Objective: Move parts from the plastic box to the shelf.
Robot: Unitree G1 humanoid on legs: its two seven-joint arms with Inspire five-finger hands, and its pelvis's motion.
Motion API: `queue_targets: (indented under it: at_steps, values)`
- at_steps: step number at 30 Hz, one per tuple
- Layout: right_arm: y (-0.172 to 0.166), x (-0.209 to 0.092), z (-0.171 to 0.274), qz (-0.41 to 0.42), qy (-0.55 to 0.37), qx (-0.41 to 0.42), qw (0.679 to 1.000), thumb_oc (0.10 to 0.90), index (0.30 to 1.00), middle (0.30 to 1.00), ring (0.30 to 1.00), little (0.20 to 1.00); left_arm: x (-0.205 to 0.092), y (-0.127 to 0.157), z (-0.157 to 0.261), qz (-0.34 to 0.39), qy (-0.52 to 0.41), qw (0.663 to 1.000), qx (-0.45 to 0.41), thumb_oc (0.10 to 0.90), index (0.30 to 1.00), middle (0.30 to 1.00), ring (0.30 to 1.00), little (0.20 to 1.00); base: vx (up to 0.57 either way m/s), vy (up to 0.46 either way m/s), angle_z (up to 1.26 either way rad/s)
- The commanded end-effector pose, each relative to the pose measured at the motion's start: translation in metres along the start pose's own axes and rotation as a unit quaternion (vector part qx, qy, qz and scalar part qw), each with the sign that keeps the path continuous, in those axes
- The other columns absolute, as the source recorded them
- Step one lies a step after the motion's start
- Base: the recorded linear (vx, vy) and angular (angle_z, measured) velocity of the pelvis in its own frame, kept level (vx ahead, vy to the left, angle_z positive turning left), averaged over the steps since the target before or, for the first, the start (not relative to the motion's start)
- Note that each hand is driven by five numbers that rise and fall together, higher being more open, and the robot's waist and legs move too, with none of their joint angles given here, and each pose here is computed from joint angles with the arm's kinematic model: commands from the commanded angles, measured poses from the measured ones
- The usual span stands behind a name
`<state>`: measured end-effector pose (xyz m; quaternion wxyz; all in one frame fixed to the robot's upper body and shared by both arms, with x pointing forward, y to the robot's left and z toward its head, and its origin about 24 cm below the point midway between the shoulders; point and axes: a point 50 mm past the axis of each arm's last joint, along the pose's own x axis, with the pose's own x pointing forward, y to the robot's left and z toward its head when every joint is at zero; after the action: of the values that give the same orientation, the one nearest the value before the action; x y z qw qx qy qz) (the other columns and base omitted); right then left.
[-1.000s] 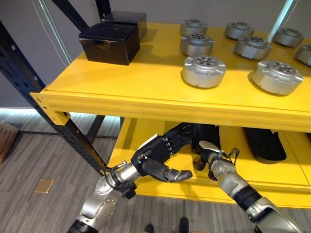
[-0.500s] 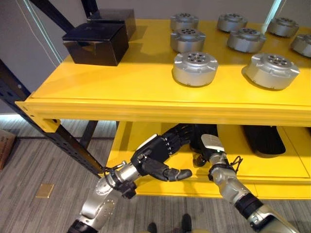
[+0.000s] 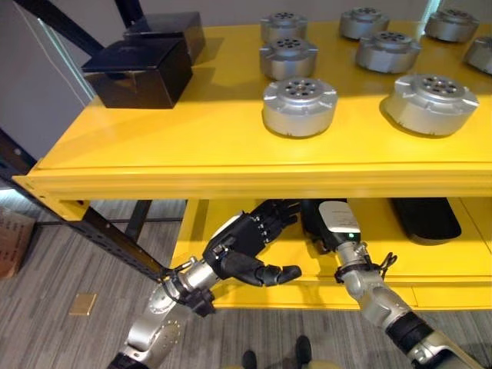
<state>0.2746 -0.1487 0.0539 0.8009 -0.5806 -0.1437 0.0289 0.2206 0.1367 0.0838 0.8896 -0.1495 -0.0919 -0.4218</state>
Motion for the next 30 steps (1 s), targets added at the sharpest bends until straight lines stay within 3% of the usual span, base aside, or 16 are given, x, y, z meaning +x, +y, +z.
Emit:
queue_targets:
  at_steps: [1,6,10,11,15,21,25,30]
  values:
    - [-0.05,0.017,0.031,-0.084,-0.125,0.046,0.988,0.9,1.0,1.0,1.0,1.0,0.011,-0.009,0.047,-0.024,-0.127,0.989,0.067,0.9,1.0,1.0,1.0,1.0,-0.01,0.066,-0.17]
    - [-0.058,-0.01,0.036,0.011,-0.133,0.182,0.974,0.9,1.0,1.0,1.0,1.0,0.004,-0.007,0.053,-0.002,-0.14,0.987,0.082,0.9,1.0,1.0,1.0,1.0,-0.04,0.041,-0.16]
    - [-0.058,-0.014,0.035,0.021,-0.137,0.205,0.969,0.9,1.0,1.0,1.0,1.0,0.006,-0.005,0.052,0.007,-0.118,0.989,0.085,0.9,1.0,1.0,1.0,1.0,0.0,0.013,-0.01]
    - [-0.059,-0.017,0.036,-0.019,-0.151,0.142,0.978,0.9,1.0,1.0,1.0,1.0,0.003,-0.007,0.046,0.004,-0.118,0.989,0.086,0.9,1.0,1.0,1.0,1.0,-0.04,0.025,-0.03]
    - [-0.084,-0.028,0.038,-0.053,-0.183,0.14,0.972,0.9,1.0,1.0,1.0,1.0,0.001,-0.01,0.049,0.006,-0.129,0.988,0.089,0.9,1.0,1.0,1.0,1.0,-0.05,0.057,-0.1]
    - [-0.104,-0.04,0.034,-0.099,-0.182,0.232,0.951,0.9,1.0,1.0,1.0,1.0,0.001,-0.012,0.057,0.011,-0.153,0.984,0.088,0.9,1.0,1.0,1.0,1.0,-0.01,0.081,-0.06]
    - [-0.107,-0.05,0.017,-0.156,-0.131,0.293,0.934,0.9,1.0,1.0,1.0,1.0,-0.005,-0.012,0.055,0.016,-0.155,0.985,0.077,0.9,1.0,1.0,1.0,1.0,0.03,0.132,-0.16]
    - [-0.107,-0.064,0.006,-0.196,-0.089,0.309,0.926,0.9,1.0,1.0,1.0,1.0,-0.008,-0.013,0.052,0.015,-0.15,0.986,0.071,0.9,1.0,1.0,1.0,1.0,0.02,0.141,-0.21]
